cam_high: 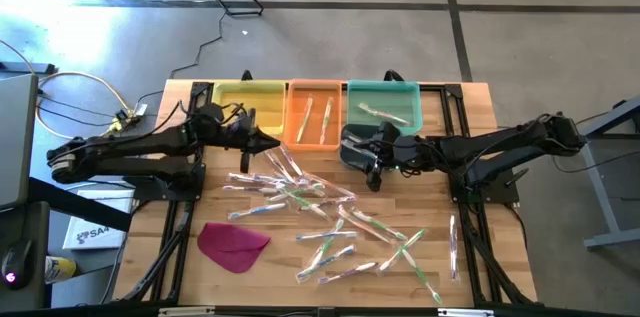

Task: Pick & Place Toothbrushes
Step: Put the violet toothbrush into the yellow bin

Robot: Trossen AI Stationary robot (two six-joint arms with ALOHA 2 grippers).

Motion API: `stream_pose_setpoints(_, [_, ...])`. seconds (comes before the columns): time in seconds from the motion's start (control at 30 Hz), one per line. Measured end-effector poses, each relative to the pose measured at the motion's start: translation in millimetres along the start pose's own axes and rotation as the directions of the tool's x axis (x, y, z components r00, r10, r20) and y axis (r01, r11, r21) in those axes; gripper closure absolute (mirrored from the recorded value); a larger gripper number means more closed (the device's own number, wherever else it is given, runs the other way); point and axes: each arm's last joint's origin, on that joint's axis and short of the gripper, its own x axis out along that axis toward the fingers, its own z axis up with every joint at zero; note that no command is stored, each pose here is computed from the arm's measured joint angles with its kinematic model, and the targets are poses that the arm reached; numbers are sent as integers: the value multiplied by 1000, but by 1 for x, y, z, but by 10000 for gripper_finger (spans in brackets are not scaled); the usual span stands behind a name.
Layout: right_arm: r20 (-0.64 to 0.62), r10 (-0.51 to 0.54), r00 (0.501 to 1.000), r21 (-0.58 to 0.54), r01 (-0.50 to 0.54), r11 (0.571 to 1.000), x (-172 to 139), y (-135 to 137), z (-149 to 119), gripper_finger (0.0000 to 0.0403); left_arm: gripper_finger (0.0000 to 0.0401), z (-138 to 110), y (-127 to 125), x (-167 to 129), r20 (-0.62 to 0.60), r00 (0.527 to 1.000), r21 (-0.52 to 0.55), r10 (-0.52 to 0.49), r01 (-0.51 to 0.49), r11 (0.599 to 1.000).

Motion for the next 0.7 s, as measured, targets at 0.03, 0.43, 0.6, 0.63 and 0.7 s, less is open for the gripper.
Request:
stream_pose_setpoints(0.03, [0,0,1000,0,0,1000,0,0,0,144,398,-1,-2,-2,-10,1000,-1,15,-15,1000])
stream_pose_setpoints(0.43, [0,-1,1000,-8,1,1000,0,0,0,144,398,-9,-22,-10,-110,994,-12,-7,6,1000])
stream_pose_setpoints(0.6, [0,-1,1000,-8,1,1000,0,0,0,144,398,-13,-32,-8,-148,988,-52,-53,46,998])
stream_pose_setpoints(0.63, [0,-1,1000,-8,1,1000,0,0,0,144,398,-14,-34,-8,-156,986,-51,-53,46,998])
stream_pose_setpoints(0.7, [0,-1,1000,-8,1,1000,0,0,0,144,398,-16,-38,-7,-165,985,-45,-53,46,998])
